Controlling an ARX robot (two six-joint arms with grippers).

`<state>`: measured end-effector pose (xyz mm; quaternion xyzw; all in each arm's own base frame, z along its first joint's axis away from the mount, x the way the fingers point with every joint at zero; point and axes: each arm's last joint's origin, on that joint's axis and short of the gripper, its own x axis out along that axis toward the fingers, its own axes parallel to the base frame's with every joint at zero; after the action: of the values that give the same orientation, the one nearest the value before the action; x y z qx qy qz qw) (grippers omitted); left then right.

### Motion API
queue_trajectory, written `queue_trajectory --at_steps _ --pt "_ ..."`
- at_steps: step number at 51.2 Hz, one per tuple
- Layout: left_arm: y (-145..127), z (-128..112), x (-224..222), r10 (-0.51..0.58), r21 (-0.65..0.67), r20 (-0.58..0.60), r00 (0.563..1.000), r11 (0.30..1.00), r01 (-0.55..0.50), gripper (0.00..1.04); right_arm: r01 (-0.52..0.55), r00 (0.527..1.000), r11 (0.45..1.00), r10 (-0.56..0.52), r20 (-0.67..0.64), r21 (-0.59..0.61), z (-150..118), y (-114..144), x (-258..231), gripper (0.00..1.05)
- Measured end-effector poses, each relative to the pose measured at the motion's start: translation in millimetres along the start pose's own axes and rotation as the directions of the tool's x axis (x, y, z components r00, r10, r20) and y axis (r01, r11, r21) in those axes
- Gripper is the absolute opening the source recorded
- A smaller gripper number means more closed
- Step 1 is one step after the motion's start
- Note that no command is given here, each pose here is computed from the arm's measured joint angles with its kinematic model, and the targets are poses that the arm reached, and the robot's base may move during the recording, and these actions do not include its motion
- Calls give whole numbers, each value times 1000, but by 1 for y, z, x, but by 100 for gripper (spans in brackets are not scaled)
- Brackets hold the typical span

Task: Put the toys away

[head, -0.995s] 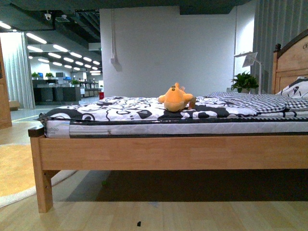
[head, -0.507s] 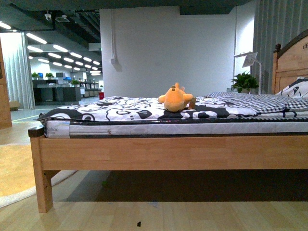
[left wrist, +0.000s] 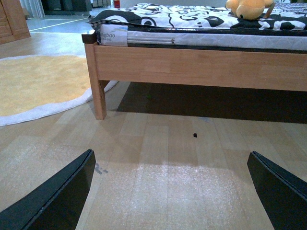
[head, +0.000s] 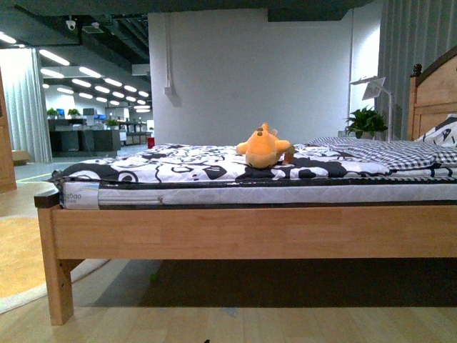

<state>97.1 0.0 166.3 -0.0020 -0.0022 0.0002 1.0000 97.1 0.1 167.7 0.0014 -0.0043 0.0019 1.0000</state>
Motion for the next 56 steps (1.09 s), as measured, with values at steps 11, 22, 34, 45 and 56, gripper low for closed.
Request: queue_trajectory --at_steps 11,22,34,45,56 --pt "0 0 0 0 0 0 1000 1000 0 98 0 1000 1000 0 0 0 0 0 0 98" --pt "0 0 0 0 0 0 1000 1000 0 98 0 1000 1000 0 0 0 0 0 0 98" --pt "0 0 0 0 0 0 1000 1000 0 98 1 1000 1000 -1 1 0 0 0 0 98" --pt "0 0 0 0 0 0 1000 1000 0 98 2 1000 1000 -2 1 0 0 0 0 98" --pt "0 0 0 0 0 0 1000 1000 0 98 3 1000 1000 -3 0 0 0 0 0 98"
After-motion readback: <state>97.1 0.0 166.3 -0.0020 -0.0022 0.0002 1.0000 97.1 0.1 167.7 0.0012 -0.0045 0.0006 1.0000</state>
